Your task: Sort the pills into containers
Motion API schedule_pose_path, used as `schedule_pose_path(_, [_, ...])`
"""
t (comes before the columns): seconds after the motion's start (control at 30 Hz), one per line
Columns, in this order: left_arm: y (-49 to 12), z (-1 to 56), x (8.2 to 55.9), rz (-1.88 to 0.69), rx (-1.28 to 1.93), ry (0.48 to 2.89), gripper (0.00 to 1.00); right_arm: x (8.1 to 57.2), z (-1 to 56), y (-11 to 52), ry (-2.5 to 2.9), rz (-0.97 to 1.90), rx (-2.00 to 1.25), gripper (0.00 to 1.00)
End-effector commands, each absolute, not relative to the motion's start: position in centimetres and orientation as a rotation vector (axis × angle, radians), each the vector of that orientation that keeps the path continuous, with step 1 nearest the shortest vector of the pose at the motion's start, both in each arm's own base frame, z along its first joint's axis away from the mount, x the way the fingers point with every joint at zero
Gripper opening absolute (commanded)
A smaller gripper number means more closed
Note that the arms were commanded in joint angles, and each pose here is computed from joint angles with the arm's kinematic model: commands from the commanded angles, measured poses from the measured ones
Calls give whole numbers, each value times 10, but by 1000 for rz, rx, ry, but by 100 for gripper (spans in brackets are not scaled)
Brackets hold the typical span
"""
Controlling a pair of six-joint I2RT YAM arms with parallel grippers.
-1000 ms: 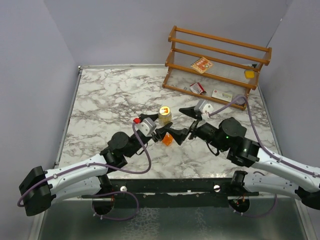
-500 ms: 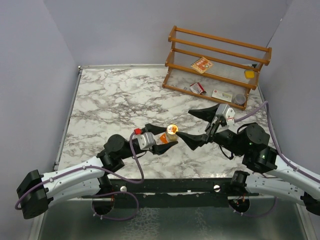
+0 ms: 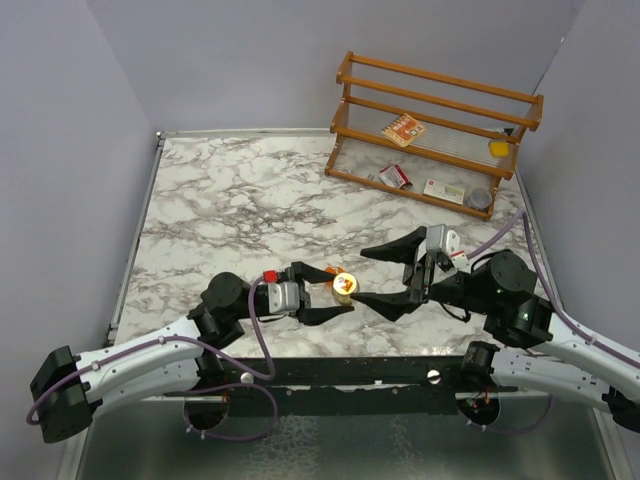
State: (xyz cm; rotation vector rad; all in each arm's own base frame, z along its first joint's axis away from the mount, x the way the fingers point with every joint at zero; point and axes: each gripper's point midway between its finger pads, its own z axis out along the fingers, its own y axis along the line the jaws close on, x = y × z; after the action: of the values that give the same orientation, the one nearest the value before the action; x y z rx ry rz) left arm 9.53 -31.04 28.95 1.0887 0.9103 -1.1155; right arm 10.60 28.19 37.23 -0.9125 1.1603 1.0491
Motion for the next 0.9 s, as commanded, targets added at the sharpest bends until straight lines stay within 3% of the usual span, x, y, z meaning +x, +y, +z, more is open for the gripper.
schedule_pose_path(0.0, [-311,298,93,-1138,1077,886,0,79,382,285,1053,1146,-1007,76])
schedule_pose_path(0.47, [-322,299,97,-1159,1081,917,0,81,371,295,1065,1132,-1061,67])
schedule_pose_path(0.7, [-320,301,96,-1164,1079,909,0,83,367,298,1076,1130,-1071,67])
schedule_pose_path(0.87, [-319,303,96,-1160,1073,907,0,84,365,300,1083,1128,-1073,56])
